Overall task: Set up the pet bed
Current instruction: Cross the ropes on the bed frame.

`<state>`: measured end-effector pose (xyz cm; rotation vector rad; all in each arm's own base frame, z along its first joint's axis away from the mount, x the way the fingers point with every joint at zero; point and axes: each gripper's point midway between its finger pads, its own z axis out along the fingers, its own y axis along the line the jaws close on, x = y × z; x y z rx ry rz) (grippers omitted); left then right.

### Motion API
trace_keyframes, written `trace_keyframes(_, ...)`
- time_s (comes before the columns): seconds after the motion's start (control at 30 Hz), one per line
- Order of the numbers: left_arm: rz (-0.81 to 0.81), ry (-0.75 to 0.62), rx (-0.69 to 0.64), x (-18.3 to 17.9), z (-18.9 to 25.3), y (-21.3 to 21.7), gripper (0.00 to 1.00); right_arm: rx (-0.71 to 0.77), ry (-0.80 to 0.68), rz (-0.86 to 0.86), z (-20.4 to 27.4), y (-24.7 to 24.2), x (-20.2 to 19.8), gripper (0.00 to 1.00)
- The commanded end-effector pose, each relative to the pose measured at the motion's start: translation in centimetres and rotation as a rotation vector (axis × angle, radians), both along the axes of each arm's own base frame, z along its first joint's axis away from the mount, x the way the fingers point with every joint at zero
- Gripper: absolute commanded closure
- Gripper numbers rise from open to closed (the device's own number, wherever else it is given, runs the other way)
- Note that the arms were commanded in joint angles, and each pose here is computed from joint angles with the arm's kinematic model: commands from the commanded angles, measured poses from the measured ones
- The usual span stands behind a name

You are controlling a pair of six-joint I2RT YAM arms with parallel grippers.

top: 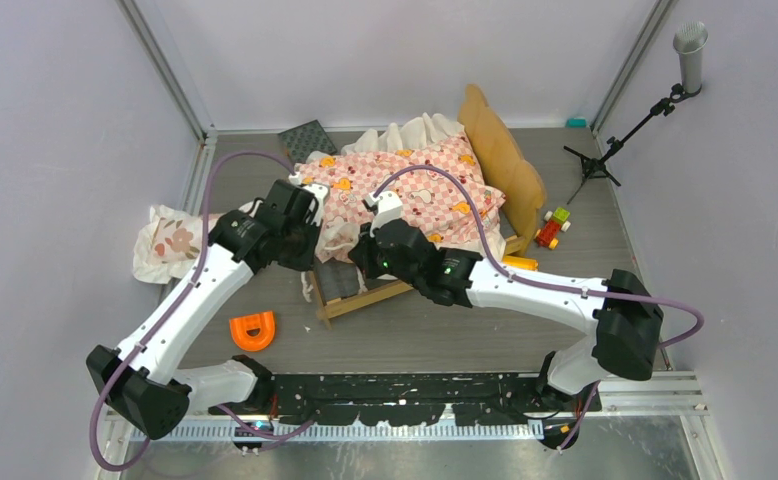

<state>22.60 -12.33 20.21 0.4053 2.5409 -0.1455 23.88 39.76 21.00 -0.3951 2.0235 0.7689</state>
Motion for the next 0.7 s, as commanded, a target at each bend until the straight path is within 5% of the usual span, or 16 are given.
trace_keyframes(0.0,0.006,-0.044,-0.060,0.6,0.5,-0.7,1.00,0.038,-0.017,-0.017,0.7,0.6,0.7,0.99)
trace_keyframes(0.67,0.006,-0.018,-0.043,0.5,-1.1,-0.7,1.00,-0.049,0.049,-0.013,-4.3,0.5,0.3,0.99)
